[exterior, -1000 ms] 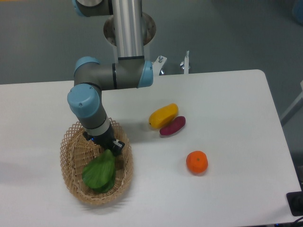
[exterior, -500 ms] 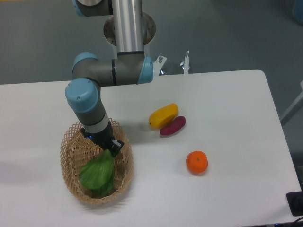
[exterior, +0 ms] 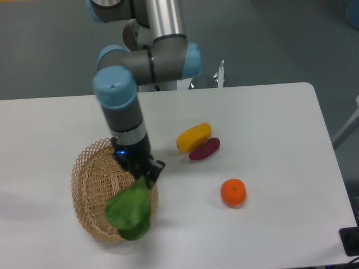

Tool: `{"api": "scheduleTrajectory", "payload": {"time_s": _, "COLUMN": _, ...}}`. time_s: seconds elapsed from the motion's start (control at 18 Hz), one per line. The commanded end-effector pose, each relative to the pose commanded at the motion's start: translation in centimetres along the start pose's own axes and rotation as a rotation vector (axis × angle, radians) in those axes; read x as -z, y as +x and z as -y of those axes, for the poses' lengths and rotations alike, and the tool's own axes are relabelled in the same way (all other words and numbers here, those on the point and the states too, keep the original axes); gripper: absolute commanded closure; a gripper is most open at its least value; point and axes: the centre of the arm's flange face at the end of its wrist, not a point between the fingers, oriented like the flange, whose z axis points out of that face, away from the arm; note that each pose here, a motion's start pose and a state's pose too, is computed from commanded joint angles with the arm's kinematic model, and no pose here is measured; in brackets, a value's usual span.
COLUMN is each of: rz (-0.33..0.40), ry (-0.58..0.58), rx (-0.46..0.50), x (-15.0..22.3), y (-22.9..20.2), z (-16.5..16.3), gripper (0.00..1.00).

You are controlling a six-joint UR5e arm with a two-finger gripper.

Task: Pick up the green vegetable from the basket
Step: 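Lift the bok choy out of the basket and carry it above the mandarin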

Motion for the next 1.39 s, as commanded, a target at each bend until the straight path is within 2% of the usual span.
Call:
{"api": "scheduleTrajectory", "payload": {"time_s": 0.22, "rz": 0.010, "ry": 0.009, "rx": 0.013, "x": 0.4, "y": -5.9, "z": -4.1, "gripper": 0.59}}
{"api": "scheduleTrajectory", "payload": {"time_s": 0.61, "rz": -0.027, "ry": -0.034, "rx": -0.079, "x": 1.2, "y": -13.5, "z": -12.7, "gripper": 0.59}}
{"api": "scheduleTrajectory", "payload": {"time_s": 0.78, "rz": -0.019, "ry": -0.046, "rx": -0.091, "x": 1.2, "y": -15.2, "z": -14.7, "gripper": 0.59}}
{"api": "scheduleTrajectory", "payload": {"time_s": 0.94, "rz": -0.044, "ry": -0.069, "rx": -0.117, "x": 1.2, "y": -16.5, "z": -16.6, "gripper": 0.59}}
{"api": "scheduleTrajectory", "payload": {"time_s": 1.39, "rz": -0.056, "ry": -0.078, "rx": -0.126, "x": 1.6, "y": -17.4, "z": -17.4, "gripper": 0.59}}
